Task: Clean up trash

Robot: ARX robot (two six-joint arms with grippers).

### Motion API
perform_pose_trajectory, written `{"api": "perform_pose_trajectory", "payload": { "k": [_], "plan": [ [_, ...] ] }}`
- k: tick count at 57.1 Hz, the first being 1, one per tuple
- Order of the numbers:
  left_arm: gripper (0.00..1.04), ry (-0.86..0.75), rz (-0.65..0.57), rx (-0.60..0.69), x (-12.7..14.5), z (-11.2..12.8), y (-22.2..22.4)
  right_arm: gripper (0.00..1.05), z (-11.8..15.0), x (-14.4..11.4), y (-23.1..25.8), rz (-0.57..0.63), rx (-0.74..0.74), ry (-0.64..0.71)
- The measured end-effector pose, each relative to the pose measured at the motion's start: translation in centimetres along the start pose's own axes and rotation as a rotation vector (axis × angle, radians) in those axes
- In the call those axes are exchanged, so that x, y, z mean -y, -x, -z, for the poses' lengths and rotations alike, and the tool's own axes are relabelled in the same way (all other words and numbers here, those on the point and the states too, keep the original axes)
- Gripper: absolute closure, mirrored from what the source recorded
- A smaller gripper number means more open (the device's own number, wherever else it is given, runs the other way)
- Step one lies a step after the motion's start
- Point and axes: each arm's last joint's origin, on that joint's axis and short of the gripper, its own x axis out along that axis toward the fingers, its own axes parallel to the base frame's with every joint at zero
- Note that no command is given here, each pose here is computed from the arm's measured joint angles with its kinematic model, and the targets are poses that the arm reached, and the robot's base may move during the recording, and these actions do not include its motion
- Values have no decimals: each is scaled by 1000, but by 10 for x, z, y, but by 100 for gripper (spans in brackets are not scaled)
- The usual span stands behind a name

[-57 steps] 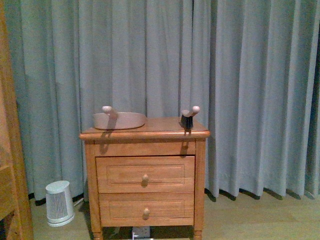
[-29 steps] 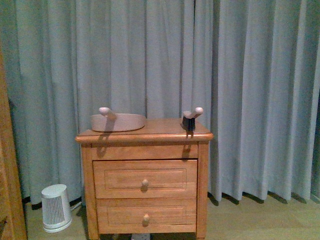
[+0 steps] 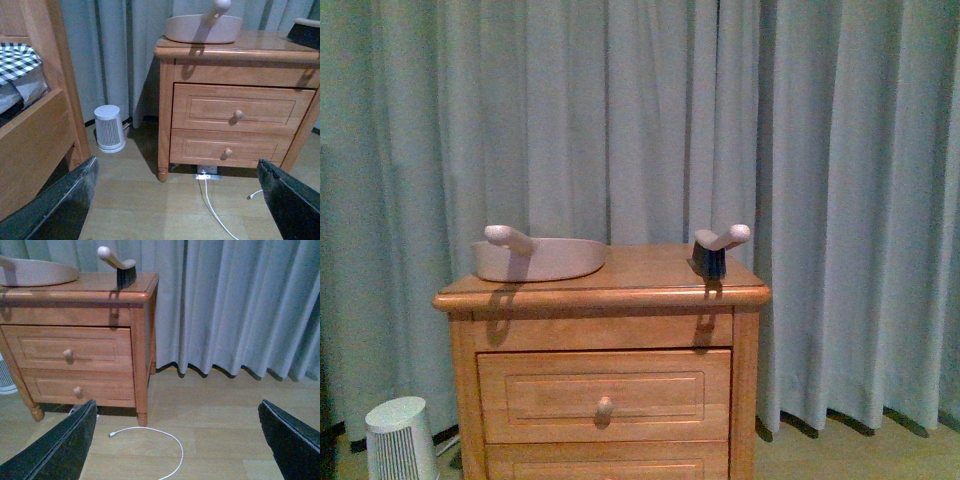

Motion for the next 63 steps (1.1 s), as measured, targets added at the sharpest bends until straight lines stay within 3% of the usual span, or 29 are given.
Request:
{"api": "perform_pose_trajectory", "payload": {
  "k": [63],
  "plan": [
    [8,0,0,-2,0,0,0,7,0,0,0,1,0,0]
  ]
}}
